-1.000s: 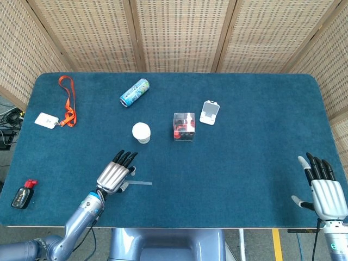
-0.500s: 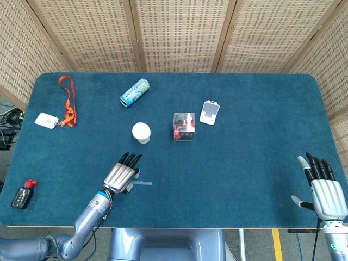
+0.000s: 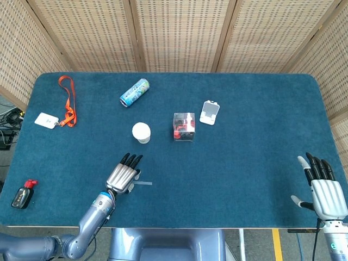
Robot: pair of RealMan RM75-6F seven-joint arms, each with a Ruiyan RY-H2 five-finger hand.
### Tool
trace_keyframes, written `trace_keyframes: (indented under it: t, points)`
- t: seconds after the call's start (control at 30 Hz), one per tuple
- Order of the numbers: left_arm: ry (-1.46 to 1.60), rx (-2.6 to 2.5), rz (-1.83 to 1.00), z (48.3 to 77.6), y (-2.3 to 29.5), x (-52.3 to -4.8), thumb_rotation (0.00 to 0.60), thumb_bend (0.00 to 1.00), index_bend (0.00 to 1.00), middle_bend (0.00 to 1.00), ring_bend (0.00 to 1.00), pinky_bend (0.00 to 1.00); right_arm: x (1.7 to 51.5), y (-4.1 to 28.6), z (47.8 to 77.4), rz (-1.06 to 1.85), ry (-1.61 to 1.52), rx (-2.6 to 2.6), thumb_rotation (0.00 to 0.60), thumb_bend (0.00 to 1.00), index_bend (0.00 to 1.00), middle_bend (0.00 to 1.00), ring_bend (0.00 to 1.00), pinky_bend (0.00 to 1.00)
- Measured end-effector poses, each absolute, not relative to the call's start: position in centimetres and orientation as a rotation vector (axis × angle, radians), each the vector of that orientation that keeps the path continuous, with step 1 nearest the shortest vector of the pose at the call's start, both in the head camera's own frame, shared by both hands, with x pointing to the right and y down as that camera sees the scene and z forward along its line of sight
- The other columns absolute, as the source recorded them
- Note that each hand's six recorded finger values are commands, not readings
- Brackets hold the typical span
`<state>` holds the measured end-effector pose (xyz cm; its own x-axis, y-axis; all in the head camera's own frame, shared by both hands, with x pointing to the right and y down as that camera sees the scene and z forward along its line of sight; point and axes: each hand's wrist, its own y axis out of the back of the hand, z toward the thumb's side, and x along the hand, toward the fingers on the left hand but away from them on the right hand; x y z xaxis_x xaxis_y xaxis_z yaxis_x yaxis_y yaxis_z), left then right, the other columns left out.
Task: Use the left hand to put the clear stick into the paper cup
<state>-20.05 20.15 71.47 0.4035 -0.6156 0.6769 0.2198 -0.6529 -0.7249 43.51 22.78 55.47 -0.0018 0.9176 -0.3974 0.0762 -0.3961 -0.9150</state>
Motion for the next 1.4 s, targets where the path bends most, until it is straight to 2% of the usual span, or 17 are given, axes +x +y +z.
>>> trace_keyframes:
  t: [0.17, 0.4, 0.8, 1.0, 1.23, 1.4]
  points:
    - [0.336, -1.872, -1.349, 71.7, 20.2, -20.0, 0.6, 0.36, 0.52, 0.0, 0.0, 0.0, 43.5, 22.8, 55.5, 1.482, -1.057, -1.556, 0.6, 0.05, 0.05, 0.0, 0.0, 0.0]
    - [0.334, -1.866, -1.353, 71.9, 20.4, -20.0, 0.6, 0.37, 0.63, 0.0, 0.0, 0.0, 43.5, 22.8, 55.4, 1.478, -1.06, -1.556, 0.6, 0.05, 0.05, 0.0, 0.0, 0.0]
    - [0.384, -1.883, -1.305, 70.3, 19.8, -19.8, 0.6, 0.37, 0.64, 0.0, 0.0, 0.0, 43.5, 22.8, 55.3, 1.473, -1.062, -1.556, 0.6, 0.05, 0.05, 0.0, 0.0, 0.0]
    - [0.464, -1.857, -1.244, 67.4, 17.2, -20.1, 0.6, 0.37, 0.63, 0.0, 0.0, 0.0, 43.5, 22.8, 55.2, 1.473, -1.065, -1.556, 0.6, 0.05, 0.05, 0.0, 0.0, 0.0]
    - [0.602, -1.853, -1.19, 63.7, 12.1, -20.7, 0.6, 0.37, 0.63, 0.0, 0.0, 0.0, 44.0, 22.7, 55.4, 1.49, -1.075, -1.555, 0.6, 0.05, 0.05, 0.0, 0.0, 0.0]
    - [0.719, -1.961, -1.168, 62.4, 9.1, -20.4, 0.6, 0.37, 0.63, 0.0, 0.0, 0.0, 44.4, 22.6, 55.8, 1.511, -1.076, -1.556, 0.6, 0.05, 0.05, 0.0, 0.0, 0.0]
